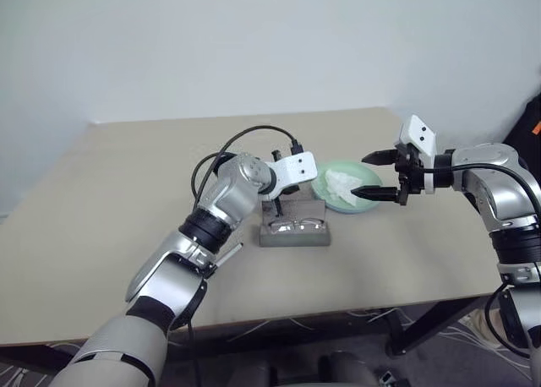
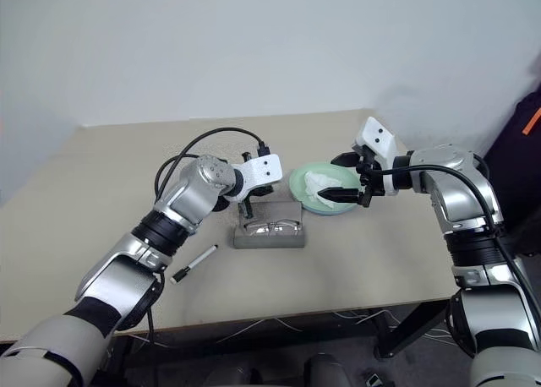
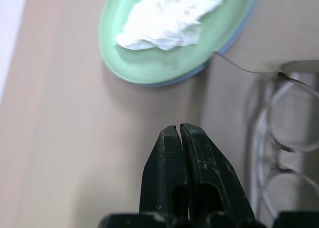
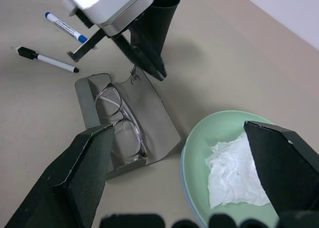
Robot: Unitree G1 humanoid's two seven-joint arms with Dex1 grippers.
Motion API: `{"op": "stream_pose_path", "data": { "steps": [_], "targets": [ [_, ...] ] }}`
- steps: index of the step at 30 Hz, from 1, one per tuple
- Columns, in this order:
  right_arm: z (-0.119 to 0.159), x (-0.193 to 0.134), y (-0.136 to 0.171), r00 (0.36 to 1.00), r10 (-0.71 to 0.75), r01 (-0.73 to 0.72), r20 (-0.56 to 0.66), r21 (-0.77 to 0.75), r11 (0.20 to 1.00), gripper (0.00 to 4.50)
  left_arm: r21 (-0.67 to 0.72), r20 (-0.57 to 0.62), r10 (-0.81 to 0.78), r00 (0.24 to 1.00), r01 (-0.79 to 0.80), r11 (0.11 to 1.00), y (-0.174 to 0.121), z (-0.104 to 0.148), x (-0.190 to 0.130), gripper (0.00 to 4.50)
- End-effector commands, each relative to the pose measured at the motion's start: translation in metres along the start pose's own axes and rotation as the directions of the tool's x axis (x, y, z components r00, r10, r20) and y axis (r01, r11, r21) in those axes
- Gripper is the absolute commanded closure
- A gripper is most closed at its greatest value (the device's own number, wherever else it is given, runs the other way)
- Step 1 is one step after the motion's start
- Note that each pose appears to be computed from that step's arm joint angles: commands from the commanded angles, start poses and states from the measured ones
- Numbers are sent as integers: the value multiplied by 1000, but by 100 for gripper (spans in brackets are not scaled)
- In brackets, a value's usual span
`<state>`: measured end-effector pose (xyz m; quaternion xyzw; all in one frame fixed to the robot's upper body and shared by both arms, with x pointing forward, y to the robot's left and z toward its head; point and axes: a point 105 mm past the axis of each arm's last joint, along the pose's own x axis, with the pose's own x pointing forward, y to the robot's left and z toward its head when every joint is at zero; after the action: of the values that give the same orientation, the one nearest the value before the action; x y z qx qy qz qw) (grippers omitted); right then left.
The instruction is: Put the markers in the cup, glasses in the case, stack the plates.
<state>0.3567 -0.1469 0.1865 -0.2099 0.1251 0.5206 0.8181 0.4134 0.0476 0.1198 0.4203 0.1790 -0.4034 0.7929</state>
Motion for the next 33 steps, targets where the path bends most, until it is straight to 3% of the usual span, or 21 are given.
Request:
{"op": "stream_pose_path", "data": {
  "steps": [1,11,19,25,33],
  "targets": [
    [17,-4,-2,999,-12,14,41,-50,999,0,-98,-32,149,988,-151,984,27,-14,6,449],
    [17,-4,-1,999,-11,13,43,-47,999,0,-411,-73,57,996,-82,908,5,-43,27,449],
    [17,-3,-1,999,-9,11,42,-48,999,0,-391,-70,-56,996,24,920,-6,-44,23,449],
    [17,-2,-1,999,-6,8,43,-48,999,0,-278,-106,-139,985,105,955,-21,-51,16,449],
    [17,-2,-1,999,-4,6,43,-47,999,0,-222,-97,-156,983,131,966,-39,-51,-2,449]
  ]
}}
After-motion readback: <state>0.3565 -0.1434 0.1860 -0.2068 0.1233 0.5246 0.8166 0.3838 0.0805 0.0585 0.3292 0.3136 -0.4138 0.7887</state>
